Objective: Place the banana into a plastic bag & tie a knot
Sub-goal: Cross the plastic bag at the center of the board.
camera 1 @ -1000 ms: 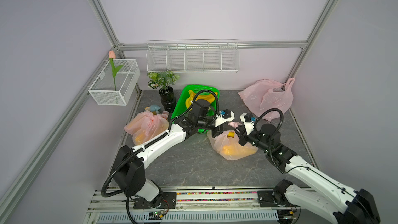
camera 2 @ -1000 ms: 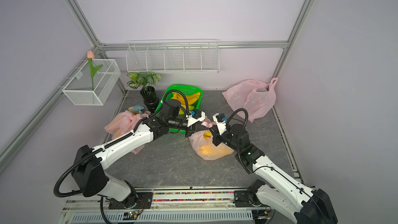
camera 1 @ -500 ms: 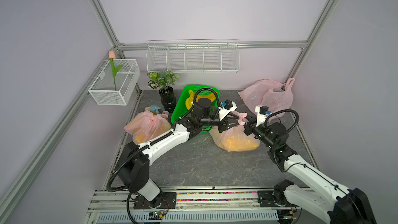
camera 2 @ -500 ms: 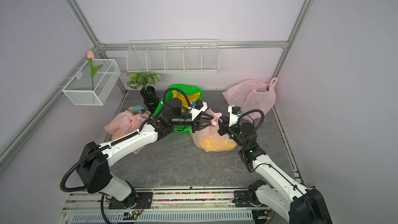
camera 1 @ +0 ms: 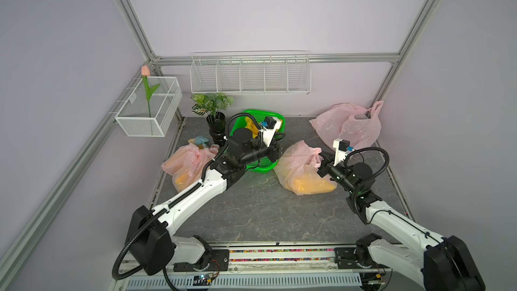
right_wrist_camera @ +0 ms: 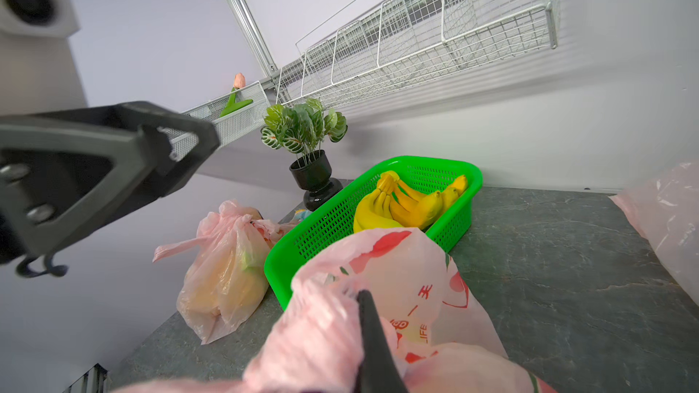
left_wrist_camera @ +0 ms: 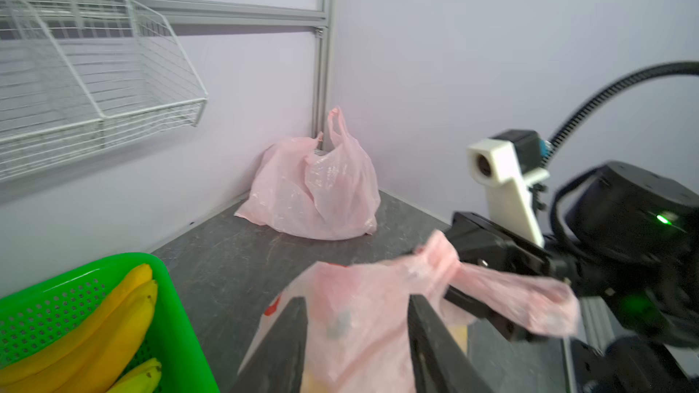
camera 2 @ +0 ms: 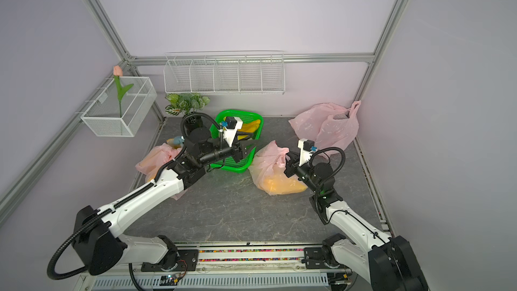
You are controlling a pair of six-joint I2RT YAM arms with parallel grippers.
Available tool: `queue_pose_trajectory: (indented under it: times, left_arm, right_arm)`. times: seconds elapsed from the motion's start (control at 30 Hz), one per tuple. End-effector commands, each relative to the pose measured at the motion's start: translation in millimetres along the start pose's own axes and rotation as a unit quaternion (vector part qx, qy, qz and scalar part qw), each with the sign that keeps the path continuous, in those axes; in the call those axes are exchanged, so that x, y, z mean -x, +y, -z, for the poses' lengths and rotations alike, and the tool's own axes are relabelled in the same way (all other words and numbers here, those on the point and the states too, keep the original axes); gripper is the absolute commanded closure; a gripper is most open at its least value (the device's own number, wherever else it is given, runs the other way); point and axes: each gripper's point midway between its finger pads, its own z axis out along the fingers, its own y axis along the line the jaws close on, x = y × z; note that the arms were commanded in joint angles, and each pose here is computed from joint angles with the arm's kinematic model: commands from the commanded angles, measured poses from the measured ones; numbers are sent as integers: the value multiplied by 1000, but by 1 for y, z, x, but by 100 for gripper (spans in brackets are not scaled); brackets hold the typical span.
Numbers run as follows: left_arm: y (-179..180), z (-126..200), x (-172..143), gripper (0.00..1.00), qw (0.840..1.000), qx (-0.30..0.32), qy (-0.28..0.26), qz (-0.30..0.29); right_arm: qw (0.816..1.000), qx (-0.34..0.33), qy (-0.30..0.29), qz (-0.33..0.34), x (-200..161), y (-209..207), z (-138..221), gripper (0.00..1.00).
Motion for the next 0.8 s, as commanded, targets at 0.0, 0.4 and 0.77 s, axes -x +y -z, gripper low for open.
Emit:
queue_pose_trajectory:
  times: [0.0, 0.4, 0.77]
  left_arm:
    - [20, -32, -23, 56, 997, 20, 57, 39]
    - [-36, -56, -95, 70, 983, -145, 108, 44]
    - [-98, -66, -118, 73, 969, -218, 69, 93]
  right_arm:
    - [999, 28, -24, 7, 11, 10, 1, 93]
    - [999, 18, -30, 19, 23, -1, -5, 93]
    - [997, 81, -17, -10, 24, 9, -15, 93]
